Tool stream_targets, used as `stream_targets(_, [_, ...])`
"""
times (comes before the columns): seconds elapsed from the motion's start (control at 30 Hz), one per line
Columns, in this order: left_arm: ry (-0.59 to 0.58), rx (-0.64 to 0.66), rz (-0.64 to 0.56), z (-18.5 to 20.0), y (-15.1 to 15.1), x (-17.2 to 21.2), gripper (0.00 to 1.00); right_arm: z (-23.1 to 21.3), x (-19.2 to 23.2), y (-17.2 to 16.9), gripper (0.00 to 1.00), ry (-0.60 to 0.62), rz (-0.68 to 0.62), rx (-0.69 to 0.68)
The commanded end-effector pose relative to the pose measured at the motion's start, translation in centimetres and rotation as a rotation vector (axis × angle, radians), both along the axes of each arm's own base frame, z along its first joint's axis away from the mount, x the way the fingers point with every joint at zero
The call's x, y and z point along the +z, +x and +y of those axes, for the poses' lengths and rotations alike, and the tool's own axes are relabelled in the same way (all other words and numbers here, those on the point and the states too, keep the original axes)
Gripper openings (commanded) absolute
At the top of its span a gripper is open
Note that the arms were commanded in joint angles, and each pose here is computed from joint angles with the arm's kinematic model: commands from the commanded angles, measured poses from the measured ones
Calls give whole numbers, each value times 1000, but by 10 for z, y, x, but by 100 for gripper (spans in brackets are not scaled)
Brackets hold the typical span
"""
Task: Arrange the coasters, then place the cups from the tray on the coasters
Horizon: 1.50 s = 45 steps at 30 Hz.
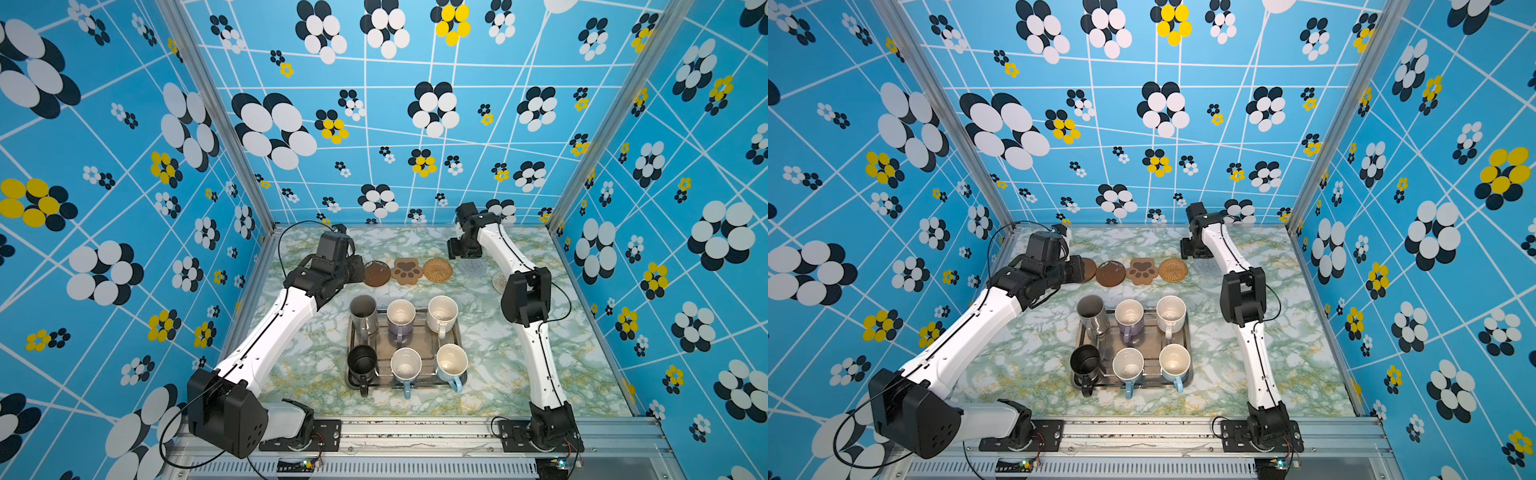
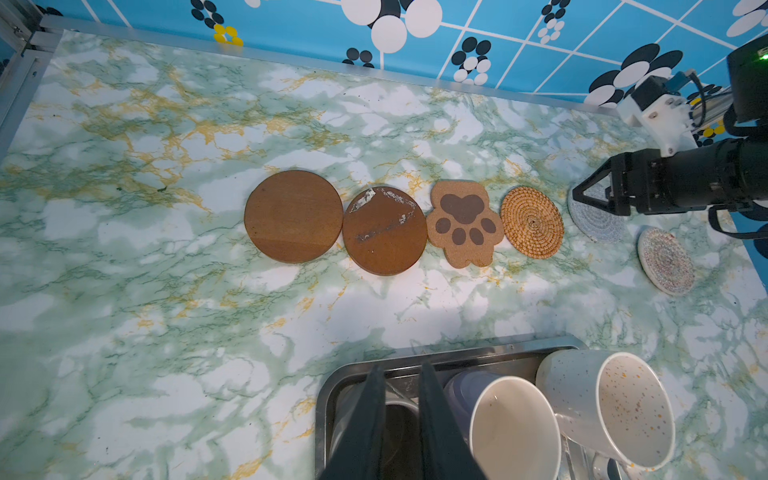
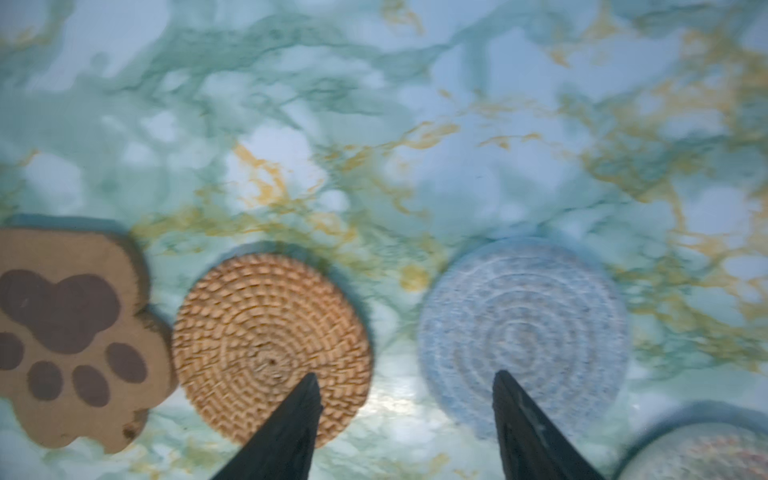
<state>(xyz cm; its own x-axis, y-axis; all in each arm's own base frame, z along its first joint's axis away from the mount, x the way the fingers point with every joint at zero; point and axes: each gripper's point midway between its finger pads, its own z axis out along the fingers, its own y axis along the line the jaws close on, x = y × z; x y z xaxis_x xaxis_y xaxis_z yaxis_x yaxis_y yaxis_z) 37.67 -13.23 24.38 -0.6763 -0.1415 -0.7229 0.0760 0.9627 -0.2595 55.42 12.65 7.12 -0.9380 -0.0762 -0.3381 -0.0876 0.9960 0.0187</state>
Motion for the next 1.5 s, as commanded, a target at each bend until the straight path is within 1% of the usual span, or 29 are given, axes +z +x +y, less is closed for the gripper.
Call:
stream_targets(0.0, [-25,12,-12,1,1,5,18,-22,15,-2,68,2,7,-15])
stream_targets(0.23, [-26,13,-11,0,2,7,18,-43,-11,8,68,15,40,-54])
stream_targets(0.53, [-28,12,-1,-2,4,4,18,-41,-24,10,67,30,49,-61])
stream_targets(0.73, [-26,11,2,-2,4,3,18,-39,-41,3,67,9,93,-52])
stream_targets(0.9, [-19,9,3,-2,4,3,19,-38,-54,-6,67,-40,126,-38])
stream_targets(1.27, [-15,5,-2,-2,4,4,19,-42,-68,-23,66,-80,184,-33])
stream_targets(1.47, [-20,0,-2,-3,4,3,19,-39,-70,-34,66,-73,192,-34])
